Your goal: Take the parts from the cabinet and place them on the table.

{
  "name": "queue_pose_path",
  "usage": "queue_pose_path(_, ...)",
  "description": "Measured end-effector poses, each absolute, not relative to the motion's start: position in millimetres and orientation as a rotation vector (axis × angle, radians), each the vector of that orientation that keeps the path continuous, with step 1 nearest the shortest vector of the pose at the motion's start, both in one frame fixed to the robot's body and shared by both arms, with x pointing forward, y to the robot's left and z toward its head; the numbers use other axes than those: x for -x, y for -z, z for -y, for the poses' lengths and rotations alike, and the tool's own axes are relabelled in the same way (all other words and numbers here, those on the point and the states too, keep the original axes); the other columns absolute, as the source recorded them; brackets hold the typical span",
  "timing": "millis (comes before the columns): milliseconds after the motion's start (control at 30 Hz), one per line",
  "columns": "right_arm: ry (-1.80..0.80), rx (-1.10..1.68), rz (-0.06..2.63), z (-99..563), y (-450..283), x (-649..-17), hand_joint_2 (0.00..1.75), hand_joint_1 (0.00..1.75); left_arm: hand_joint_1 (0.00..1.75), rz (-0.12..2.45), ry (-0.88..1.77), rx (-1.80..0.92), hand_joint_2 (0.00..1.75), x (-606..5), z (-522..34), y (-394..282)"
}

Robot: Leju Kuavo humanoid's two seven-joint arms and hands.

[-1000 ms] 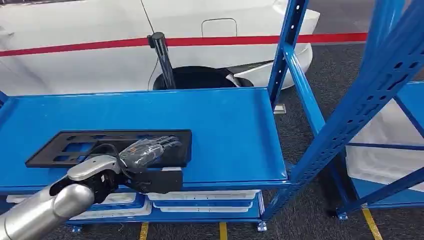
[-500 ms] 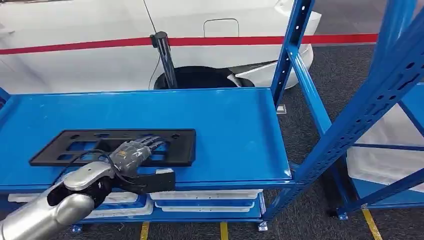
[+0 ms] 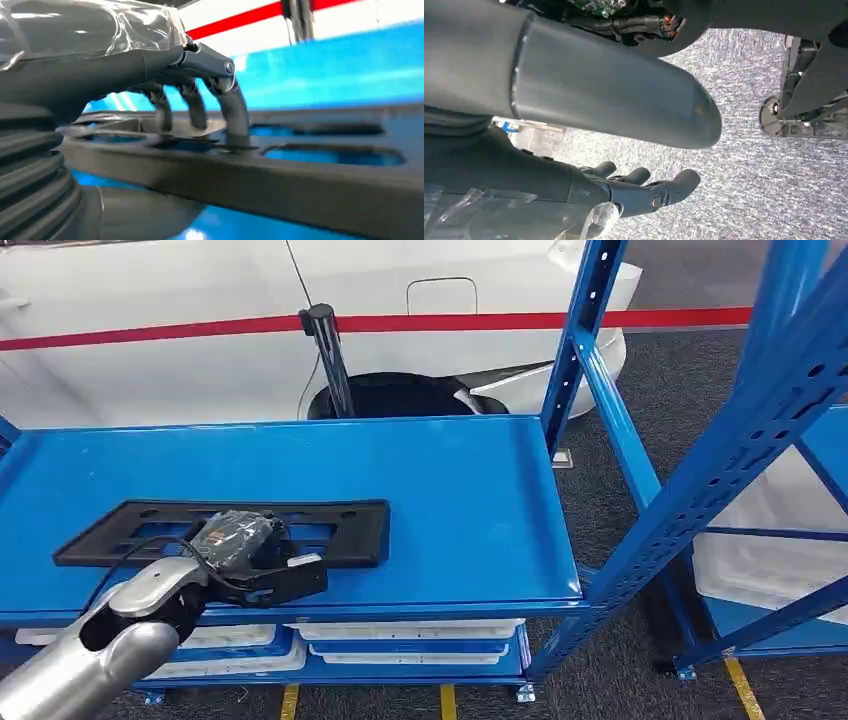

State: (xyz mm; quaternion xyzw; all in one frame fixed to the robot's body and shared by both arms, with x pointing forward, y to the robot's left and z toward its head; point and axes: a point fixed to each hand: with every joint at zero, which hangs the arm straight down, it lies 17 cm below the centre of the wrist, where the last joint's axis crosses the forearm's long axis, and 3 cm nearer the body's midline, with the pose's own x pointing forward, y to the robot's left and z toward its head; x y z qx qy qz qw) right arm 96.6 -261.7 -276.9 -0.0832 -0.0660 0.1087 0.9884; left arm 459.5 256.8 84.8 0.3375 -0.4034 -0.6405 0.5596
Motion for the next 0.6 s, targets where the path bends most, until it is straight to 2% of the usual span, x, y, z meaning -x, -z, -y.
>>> queue_pose_path(333,-0.228,0.168,0.135,262,277,-97,0.0,0.0,1.75,0.948,1.491,-0.618,1.75,-448,-247,-75)
queue_pose_path(500,-0.237,0.167,0.144,261,277,-98,0.0,0.0,1.75,1.091,1.38,-0.497,1.75,-453,-230,-94)
queue_pose_path(600,-0.228,0.165,0.145,261,277,-99,0.0,0.0,1.75,1.298,1.218,-0.378,1.75,-458,-211,-124)
